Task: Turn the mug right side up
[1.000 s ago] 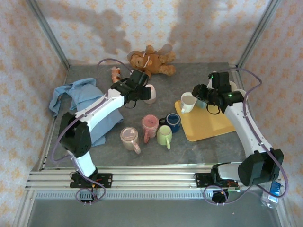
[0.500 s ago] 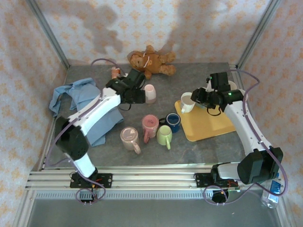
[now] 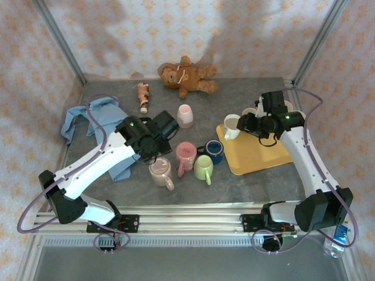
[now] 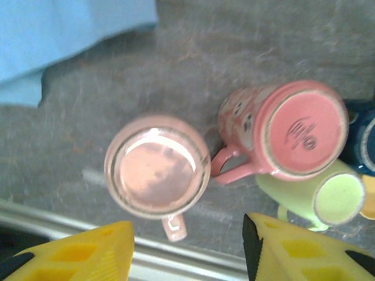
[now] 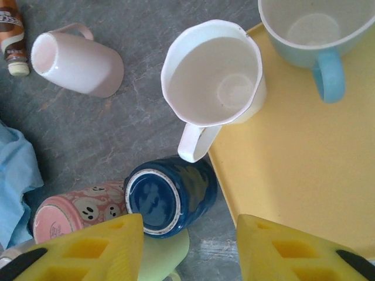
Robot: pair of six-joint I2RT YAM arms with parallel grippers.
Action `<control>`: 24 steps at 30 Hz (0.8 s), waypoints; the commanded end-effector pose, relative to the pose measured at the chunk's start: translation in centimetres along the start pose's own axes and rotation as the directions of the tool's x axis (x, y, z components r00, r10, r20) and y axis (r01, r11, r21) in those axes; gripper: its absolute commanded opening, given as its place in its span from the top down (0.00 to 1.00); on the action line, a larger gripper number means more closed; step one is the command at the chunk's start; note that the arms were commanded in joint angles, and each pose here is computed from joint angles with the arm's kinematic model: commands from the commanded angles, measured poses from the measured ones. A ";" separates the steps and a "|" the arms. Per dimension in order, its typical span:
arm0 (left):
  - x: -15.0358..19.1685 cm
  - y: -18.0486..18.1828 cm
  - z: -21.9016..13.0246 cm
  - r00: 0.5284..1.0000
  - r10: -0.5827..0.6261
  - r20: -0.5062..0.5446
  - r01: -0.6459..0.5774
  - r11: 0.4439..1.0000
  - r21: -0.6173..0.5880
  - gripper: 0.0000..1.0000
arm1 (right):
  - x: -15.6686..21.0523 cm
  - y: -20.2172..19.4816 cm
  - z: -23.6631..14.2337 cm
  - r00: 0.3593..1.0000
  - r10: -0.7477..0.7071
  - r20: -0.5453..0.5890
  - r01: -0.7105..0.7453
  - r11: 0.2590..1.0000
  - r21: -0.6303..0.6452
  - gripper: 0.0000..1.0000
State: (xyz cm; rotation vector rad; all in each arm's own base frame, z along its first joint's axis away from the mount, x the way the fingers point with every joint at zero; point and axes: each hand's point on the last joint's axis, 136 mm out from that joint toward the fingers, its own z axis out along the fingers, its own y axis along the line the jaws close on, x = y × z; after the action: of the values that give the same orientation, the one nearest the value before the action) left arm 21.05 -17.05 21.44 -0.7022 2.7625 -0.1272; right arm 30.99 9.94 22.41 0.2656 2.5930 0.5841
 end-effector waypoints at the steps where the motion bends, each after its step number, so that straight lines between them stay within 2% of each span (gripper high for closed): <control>1: 2.5 3.1 0.1 0.988 -0.152 -0.025 0.148 0.983 -0.113 0.48 | 1.0 0.1 0.2 0.999 -0.004 -0.034 0.003 1.000 -0.029 0.55; 7: 4.9 2.8 1.8 0.974 -0.209 -0.083 0.199 0.974 -0.111 0.50 | 1.4 0.6 0.7 0.999 0.017 -0.046 -0.020 0.997 -0.075 0.54; 16: 6.3 -0.1 5.5 0.976 -0.162 -0.143 0.149 0.984 -0.093 0.53 | 1.4 0.8 0.4 0.999 0.017 -0.038 -0.020 0.996 -0.083 0.54; 24: 7.5 0.9 8.0 0.969 -0.153 -0.193 0.132 0.984 -0.119 0.60 | 1.4 0.8 0.8 0.998 0.037 -0.052 -0.041 0.996 -0.084 0.54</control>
State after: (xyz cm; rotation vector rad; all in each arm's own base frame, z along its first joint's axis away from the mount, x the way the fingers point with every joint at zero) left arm 16.98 -20.11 12.68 -0.9534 2.9101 -0.0735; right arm 29.93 11.26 20.96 0.2661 2.6396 0.6980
